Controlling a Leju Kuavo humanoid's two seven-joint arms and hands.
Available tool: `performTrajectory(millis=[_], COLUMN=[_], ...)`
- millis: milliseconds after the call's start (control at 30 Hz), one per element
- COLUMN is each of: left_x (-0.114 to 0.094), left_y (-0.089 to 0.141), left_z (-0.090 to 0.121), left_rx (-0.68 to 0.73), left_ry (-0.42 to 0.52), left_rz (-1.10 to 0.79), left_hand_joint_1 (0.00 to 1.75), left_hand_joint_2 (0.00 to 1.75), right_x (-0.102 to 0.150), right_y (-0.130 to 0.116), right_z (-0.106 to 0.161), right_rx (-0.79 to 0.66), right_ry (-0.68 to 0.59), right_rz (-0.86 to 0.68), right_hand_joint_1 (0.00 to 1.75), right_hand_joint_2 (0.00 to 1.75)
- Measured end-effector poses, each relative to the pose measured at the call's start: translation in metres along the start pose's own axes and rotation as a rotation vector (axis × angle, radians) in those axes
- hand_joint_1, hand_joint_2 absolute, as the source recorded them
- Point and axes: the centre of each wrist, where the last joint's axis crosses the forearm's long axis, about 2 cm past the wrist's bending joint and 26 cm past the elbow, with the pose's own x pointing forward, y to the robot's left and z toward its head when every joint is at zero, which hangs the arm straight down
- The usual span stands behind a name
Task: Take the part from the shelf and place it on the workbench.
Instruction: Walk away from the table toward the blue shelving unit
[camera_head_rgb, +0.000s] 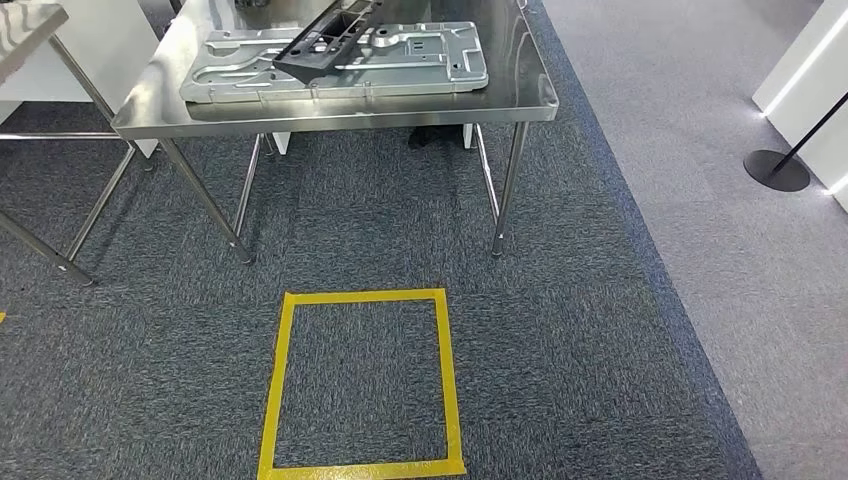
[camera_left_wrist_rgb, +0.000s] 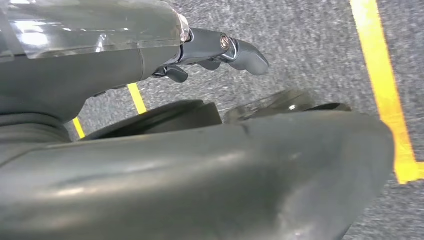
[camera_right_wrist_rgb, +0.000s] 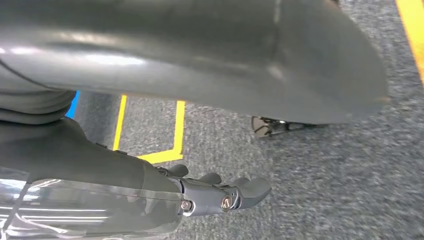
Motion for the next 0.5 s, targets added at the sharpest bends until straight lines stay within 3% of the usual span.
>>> performTrajectory(millis=[200, 300, 333, 433, 500], left_x=[0.008, 0.01, 0.011, 0.013, 0.013], left_y=[0.002, 0.002, 0.002, 0.002, 0.002], left_z=[-0.002, -0.002, -0.002, -0.003, -0.003], left_rx=[0.016, 0.019, 0.021, 0.03, 0.035], left_ry=[0.005, 0.015, 0.02, 0.049, 0.067], left_rz=[-0.027, -0.038, -0.043, -0.068, -0.082], left_hand_joint_1=[0.0, 0.0, 0.0, 0.0, 0.0], left_hand_joint_2=[0.0, 1.31, 1.75, 1.75, 1.75], right_x=[-0.002, -0.002, -0.002, -0.004, -0.005], right_y=[0.01, 0.011, 0.011, 0.01, 0.01], right_z=[0.0, 0.0, 0.0, 0.0, 0.001], right_rx=[0.023, 0.022, 0.019, 0.007, -0.001], right_ry=[0.007, 0.009, 0.01, 0.016, 0.02], right_rz=[0.024, 0.024, 0.025, 0.028, 0.037], right_hand_joint_1=[0.0, 0.0, 0.0, 0.0, 0.0], right_hand_joint_2=[0.0, 0.0, 0.44, 1.75, 1.75])
